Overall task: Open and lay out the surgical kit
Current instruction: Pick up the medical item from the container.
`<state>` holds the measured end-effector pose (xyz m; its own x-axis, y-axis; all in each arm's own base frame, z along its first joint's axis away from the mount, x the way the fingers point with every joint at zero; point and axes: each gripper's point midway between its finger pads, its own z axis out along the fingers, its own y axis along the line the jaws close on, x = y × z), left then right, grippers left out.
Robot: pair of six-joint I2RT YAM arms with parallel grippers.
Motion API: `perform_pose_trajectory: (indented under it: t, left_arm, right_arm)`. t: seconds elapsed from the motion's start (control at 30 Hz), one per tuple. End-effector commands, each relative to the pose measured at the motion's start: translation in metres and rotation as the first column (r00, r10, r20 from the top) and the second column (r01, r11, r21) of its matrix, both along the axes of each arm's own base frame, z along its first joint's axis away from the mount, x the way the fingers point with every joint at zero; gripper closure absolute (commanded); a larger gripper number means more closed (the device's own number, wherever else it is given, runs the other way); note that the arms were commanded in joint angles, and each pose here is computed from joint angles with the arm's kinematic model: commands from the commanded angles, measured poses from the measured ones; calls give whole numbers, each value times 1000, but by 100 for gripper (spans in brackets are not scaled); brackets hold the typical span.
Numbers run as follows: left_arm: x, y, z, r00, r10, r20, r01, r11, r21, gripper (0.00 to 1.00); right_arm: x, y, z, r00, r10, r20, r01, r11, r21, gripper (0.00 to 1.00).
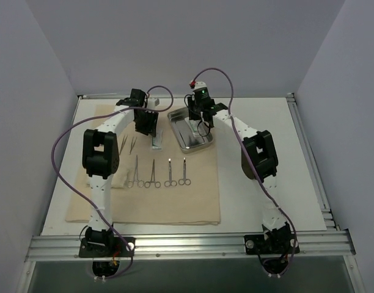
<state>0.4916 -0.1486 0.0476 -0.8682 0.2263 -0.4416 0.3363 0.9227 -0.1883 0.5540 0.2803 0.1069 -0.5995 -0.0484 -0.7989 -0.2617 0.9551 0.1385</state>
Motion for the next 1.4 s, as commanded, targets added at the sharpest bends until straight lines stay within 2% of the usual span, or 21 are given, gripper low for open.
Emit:
perform_pose_trajectory:
  t: [0.0,0.23,0.4,0.6,0.67,0.8,0.9,1.37]
  left_arm:
    - [26,7,8,996,50,73,-52,998,28,48]
    - [26,0,-17,999,37,36,-39,999,38,50]
    - [25,-8,-22,999,21,26,-21,999,25,53]
    - [22,-9,-23,1000,17,17,-17,1000,19,64]
    - [21,-8,-23,1000,18,16,-18,1000,22,72]
    - [21,-3,-18,1000,17,24,-18,999,44,81]
    - [18,4,-15,999,6,33,-9,997,78,83]
    - [15,26,1,998,-11,64,2,990,140,83]
  right_arm:
    - [-8,8,2,996,85,-13,-85,995,-51,75]
    - [-4,2,-32,994,86,-72,-95,986,-134,70]
    - [1,-4,-49,993,64,-100,-77,988,-137,68]
    - [3,-7,-66,990,64,-130,-81,988,-128,62]
    - [2,-7,-74,987,67,-147,-87,988,-130,62]
    - [1,-6,-83,984,65,-163,-87,988,-128,62]
    - [0,-5,-89,982,66,-175,-88,988,-123,65]
    - [-5,-3,-90,979,73,-190,-94,990,-102,100]
